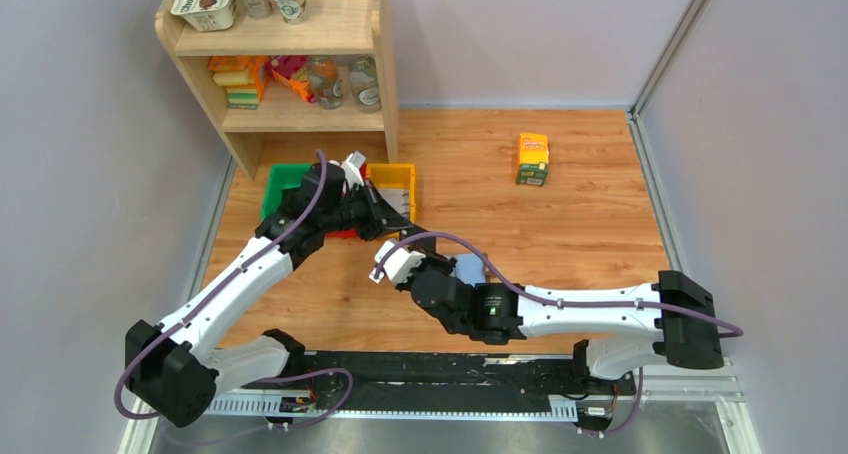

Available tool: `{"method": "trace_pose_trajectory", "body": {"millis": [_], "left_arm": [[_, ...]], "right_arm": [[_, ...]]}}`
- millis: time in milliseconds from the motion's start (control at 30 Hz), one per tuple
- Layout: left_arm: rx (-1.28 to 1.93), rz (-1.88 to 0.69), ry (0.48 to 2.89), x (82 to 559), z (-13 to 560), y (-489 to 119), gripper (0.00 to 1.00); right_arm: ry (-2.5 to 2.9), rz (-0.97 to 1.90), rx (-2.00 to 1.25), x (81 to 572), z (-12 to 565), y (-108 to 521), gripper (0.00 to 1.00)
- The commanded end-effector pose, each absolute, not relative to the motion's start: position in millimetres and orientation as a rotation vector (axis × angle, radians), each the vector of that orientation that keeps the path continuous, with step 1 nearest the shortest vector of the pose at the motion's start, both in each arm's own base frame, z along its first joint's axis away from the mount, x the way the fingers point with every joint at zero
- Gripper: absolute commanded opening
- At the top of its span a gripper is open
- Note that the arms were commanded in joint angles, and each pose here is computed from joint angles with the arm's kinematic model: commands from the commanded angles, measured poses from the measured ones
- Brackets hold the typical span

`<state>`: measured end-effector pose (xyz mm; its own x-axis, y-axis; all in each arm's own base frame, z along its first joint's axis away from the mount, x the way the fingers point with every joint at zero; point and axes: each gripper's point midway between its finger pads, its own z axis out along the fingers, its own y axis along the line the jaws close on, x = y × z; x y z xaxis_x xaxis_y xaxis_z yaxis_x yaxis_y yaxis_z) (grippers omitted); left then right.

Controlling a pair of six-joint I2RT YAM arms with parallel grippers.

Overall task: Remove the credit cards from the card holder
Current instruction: Place the credit card in the storage box.

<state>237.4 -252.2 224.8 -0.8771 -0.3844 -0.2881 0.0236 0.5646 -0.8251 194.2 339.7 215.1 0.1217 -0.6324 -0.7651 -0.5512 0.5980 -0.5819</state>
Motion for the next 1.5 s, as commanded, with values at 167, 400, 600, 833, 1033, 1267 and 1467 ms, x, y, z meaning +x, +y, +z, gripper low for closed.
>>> {"method": "trace_pose_trajectory", "body": {"millis": [167,400,600,833,1033,1267,1467], "left_arm": [[-0.097,-1.191,2.216,245,232,-243,0.0],[-0.065,-1.034,2.154,261,219,-211,0.0],[-0.067,-0.775,2.095,286,210,-151,0.0],[-0.211,-0.404,2.094,329,209,-54,0.0],[-0.338,-0.161,2.12,358,210,16,0.0],[-0.391,-0.102,2.189,395,183,63,0.0],[-0.334,-0.349,2.203,427,144,59,0.0]], "right_arm": [[1.613,0.192,-0.858,188,244,343,0.54],[1.716,0.372,-0.824,183,234,327,0.9],[1.916,0.583,-0.608,198,213,297,1.0],[1.98,0.671,-0.481,205,199,275,1.0],[2.005,0.638,-0.472,208,191,267,1.0],[2.014,0.631,-0.478,208,185,266,1.0],[2.023,0.62,-0.483,209,179,265,1.0]]}}
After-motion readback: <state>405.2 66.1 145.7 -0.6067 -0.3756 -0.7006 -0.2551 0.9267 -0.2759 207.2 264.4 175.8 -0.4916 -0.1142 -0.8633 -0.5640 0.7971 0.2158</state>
